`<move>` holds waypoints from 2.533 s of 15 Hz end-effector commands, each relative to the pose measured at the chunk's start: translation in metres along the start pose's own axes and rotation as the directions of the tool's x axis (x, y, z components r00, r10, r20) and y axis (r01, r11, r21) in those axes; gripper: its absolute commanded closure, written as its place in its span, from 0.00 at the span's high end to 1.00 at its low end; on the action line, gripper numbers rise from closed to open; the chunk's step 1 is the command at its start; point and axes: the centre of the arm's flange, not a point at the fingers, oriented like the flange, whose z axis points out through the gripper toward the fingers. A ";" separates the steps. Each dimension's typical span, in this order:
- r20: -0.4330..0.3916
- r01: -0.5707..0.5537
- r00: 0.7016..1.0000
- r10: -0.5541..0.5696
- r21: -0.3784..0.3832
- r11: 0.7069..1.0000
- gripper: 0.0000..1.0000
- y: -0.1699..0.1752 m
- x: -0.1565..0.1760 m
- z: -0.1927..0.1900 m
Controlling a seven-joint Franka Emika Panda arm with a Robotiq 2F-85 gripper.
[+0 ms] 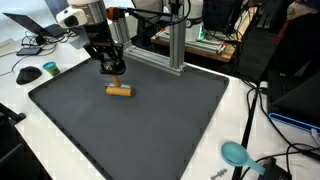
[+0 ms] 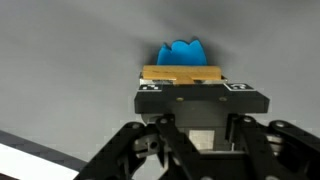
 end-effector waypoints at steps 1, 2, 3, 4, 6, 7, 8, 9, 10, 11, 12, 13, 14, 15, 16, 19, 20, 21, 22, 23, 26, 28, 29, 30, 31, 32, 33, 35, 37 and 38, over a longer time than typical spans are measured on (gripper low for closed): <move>0.143 0.019 0.989 -0.025 0.044 0.999 0.22 -0.006 -0.017 0.054; 0.143 0.020 0.989 -0.026 0.045 0.999 0.22 -0.006 -0.016 0.055; 0.144 0.020 0.989 -0.026 0.045 0.999 0.22 -0.006 -0.016 0.056; 0.146 0.020 0.989 -0.026 0.043 0.999 0.22 -0.006 -0.016 0.057; 0.148 0.019 0.989 -0.025 0.043 0.999 0.22 -0.006 -0.016 0.057; 0.151 0.016 0.988 -0.021 0.037 0.999 0.22 -0.005 -0.016 0.059; 0.153 0.016 0.988 -0.021 0.035 0.999 0.22 -0.006 -0.016 0.059; 0.154 0.016 0.988 -0.021 0.034 0.999 0.22 -0.006 -0.016 0.059; 0.155 0.016 0.988 -0.021 0.035 0.999 0.22 -0.006 -0.016 0.059; 0.157 0.016 0.987 -0.021 0.035 0.999 0.22 -0.006 -0.016 0.060; 0.158 0.017 0.987 -0.022 0.035 0.999 0.22 -0.006 -0.016 0.060; 0.159 0.017 0.987 -0.022 0.032 0.999 0.22 -0.006 -0.016 0.061; 0.160 0.019 0.987 -0.024 0.032 0.999 0.22 -0.007 -0.016 0.061; 0.161 0.020 0.987 -0.025 0.032 0.999 0.22 -0.007 -0.016 0.062; 0.162 0.022 0.986 -0.026 0.031 0.999 0.22 -0.007 -0.016 0.062; 0.165 0.027 0.986 -0.031 0.028 0.999 0.22 -0.008 -0.017 0.063; 0.167 0.030 0.985 -0.034 0.027 0.999 0.22 -0.009 -0.017 0.064; 0.168 0.031 0.985 -0.035 0.026 0.999 0.22 -0.009 -0.017 0.064; 0.168 0.033 0.985 -0.037 0.026 0.999 0.22 -0.009 -0.017 0.064; 0.169 0.034 0.985 -0.038 0.025 0.999 0.22 -0.009 -0.017 0.065; 0.171 0.037 0.984 -0.040 0.025 0.999 0.22 -0.009 -0.017 0.066; 0.173 0.038 0.984 -0.041 0.023 0.999 0.22 -0.010 -0.017 0.067; 0.173 0.040 0.984 -0.043 0.025 0.999 0.22 -0.010 -0.017 0.068; 0.175 0.037 0.984 -0.040 0.022 0.999 0.22 -0.009 -0.017 0.069; 0.175 0.037 0.984 -0.040 0.023 0.999 0.22 -0.008 -0.017 0.069; 0.176 0.036 0.984 -0.040 0.022 0.999 0.22 -0.008 -0.017 0.070; 0.176 0.036 0.984 -0.040 0.021 0.999 0.22 -0.008 -0.017 0.070; 0.178 0.035 0.983 -0.038 0.020 0.999 0.22 -0.008 -0.018 0.071; 0.179 0.033 0.983 -0.036 0.020 0.999 0.22 -0.007 -0.018 0.072; 0.178 0.033 0.983 -0.036 0.021 0.999 0.22 -0.007 -0.018 0.072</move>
